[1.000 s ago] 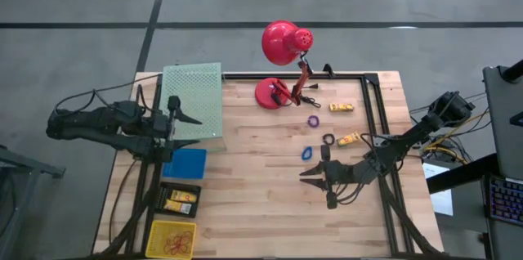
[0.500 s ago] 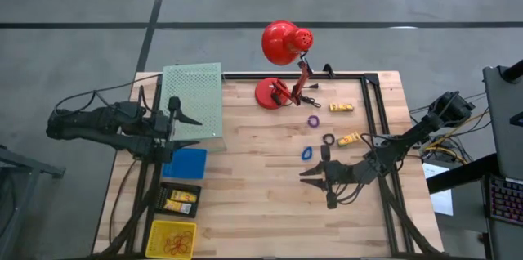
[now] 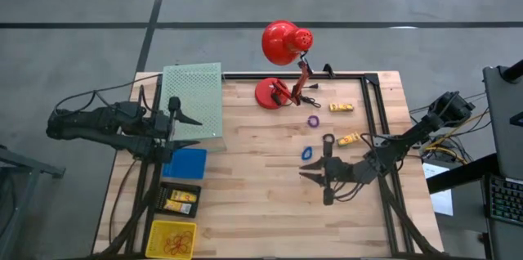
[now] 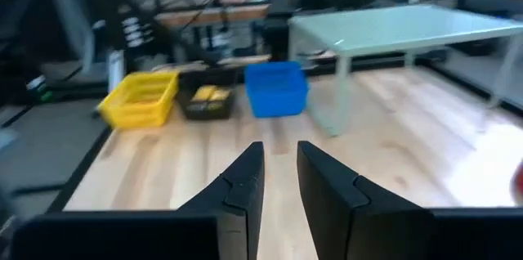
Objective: Pick & Place Office Desk Supplies
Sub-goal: Put the crayons box into the black bin
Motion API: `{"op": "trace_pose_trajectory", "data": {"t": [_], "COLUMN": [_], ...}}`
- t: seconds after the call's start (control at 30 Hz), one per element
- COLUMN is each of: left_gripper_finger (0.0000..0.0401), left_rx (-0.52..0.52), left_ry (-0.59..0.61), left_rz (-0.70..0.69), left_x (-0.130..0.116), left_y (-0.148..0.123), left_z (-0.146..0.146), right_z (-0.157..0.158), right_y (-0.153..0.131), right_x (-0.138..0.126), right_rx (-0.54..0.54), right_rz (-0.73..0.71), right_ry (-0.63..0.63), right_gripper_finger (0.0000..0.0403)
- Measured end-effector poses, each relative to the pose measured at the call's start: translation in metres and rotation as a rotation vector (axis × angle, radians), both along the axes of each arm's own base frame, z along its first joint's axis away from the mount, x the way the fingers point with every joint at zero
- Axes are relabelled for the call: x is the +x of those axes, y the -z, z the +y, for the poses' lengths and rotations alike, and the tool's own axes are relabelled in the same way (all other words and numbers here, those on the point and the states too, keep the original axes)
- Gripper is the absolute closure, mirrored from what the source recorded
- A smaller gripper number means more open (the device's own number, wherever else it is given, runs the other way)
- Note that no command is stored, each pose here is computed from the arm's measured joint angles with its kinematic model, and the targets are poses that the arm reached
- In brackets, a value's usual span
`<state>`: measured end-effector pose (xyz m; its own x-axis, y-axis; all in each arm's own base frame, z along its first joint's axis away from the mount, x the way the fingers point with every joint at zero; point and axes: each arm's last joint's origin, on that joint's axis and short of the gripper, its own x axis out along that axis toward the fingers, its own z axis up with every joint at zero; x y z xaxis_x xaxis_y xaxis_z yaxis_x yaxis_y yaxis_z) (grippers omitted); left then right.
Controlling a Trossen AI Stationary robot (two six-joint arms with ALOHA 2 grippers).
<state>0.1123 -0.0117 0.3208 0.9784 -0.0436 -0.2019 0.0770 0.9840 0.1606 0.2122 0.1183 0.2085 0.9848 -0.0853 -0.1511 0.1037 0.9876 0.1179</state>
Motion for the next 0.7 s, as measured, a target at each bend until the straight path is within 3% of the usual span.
{"op": "trace_pose_trajectory", "data": {"t": [0.37, 0.47, 0.57, 0.7], "left_gripper_finger": [0.0144, 0.0144, 0.0145, 0.0145], "left_rx": [0.002, 0.002, 0.002, 0.002], "left_ry": [0.000, 0.000, -0.001, 0.000], "left_rz": [0.019, 0.020, 0.021, 0.021], "left_x": [-0.001, -0.001, 0.000, 0.000], "left_y": [0.002, 0.002, 0.002, 0.002], "left_z": [0.000, 0.000, 0.000, 0.000], "right_z": [0.015, 0.024, 0.033, 0.041], "right_y": [-0.027, -0.025, -0.015, -0.010], "right_x": [0.030, 0.046, 0.061, 0.082], "right_rx": [-0.125, -0.174, -0.295, -0.374], "right_rz": [-0.040, 0.021, 0.153, 0.265], "right_ry": [0.036, 0.038, 0.053, 0.246], "right_gripper_finger": [0.0342, 0.0342, 0.0342, 0.0335]}}
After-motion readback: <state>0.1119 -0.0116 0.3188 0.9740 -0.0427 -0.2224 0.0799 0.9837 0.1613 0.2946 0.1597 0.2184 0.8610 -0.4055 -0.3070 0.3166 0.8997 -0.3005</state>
